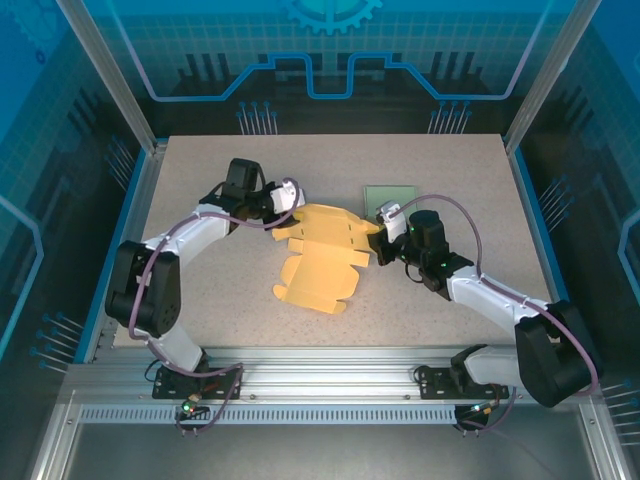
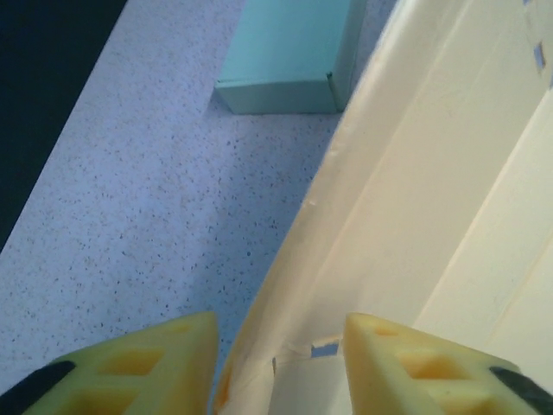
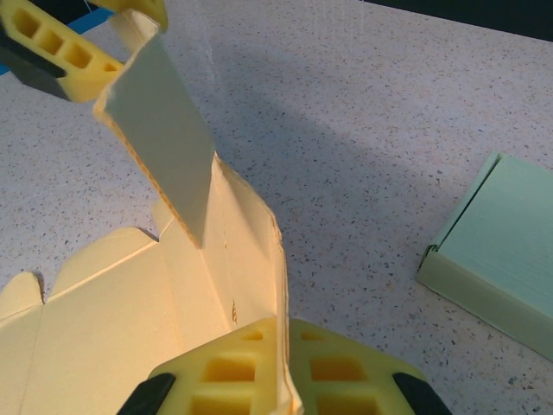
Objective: Fold the paper box
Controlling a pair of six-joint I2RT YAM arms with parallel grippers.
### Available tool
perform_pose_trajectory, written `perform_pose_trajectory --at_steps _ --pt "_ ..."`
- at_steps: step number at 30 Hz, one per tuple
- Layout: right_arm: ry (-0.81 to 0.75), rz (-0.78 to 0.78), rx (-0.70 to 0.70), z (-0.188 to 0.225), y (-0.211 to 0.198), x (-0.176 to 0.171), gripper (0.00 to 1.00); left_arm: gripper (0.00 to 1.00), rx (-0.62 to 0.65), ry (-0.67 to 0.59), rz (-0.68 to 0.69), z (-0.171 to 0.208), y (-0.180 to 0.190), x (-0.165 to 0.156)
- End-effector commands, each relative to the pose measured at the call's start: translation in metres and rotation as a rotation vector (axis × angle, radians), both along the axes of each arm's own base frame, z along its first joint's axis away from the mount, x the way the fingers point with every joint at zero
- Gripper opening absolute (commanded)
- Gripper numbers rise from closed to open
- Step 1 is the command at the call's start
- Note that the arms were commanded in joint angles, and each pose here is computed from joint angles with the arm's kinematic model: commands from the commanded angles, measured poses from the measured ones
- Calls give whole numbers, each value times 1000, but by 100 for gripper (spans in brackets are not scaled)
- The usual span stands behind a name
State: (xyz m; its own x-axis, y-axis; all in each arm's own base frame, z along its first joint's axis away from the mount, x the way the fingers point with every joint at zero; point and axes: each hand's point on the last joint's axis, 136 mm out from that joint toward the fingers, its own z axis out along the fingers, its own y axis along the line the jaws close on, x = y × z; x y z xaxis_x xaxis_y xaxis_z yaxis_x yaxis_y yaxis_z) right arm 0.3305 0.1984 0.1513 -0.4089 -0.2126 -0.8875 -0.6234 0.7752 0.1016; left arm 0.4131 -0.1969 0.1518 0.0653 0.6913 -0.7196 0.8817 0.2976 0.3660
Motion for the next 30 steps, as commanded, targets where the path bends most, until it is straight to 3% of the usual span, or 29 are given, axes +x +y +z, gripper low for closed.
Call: perform_pose_trajectory --at_steps 1,2,4,8,10,14,18,26,30 --pt "-33 26 6 4 6 0 0 28 29 -5 -19 -1 -4 0" --pt "-31 22 4 3 5 1 0 19 31 -11 -19 -2 -5 1" --pt "-27 8 0 1 3 3 0 11 29 -32 -12 -1 -8 1" --pt "12 -95 -14 -8 -12 11 0 3 48 -116 35 5 -10 1" --pt "54 -162 -29 -17 -23 14 0 2 46 -147 63 10 -12 -5" --pt "142 -300 -51 -31 -47 16 10 0 34 -202 110 15 -22 -22" --pt "210 -381 -27 -33 -62 9 20 0 139 -224 184 -3 -28 -36" --pt "216 -531 67 13 -100 -30 56 0 261 -396 342 -17 -36 -44" --pt "231 -557 177 40 -107 -51 60 0 272 -458 346 -18 -49 -46"
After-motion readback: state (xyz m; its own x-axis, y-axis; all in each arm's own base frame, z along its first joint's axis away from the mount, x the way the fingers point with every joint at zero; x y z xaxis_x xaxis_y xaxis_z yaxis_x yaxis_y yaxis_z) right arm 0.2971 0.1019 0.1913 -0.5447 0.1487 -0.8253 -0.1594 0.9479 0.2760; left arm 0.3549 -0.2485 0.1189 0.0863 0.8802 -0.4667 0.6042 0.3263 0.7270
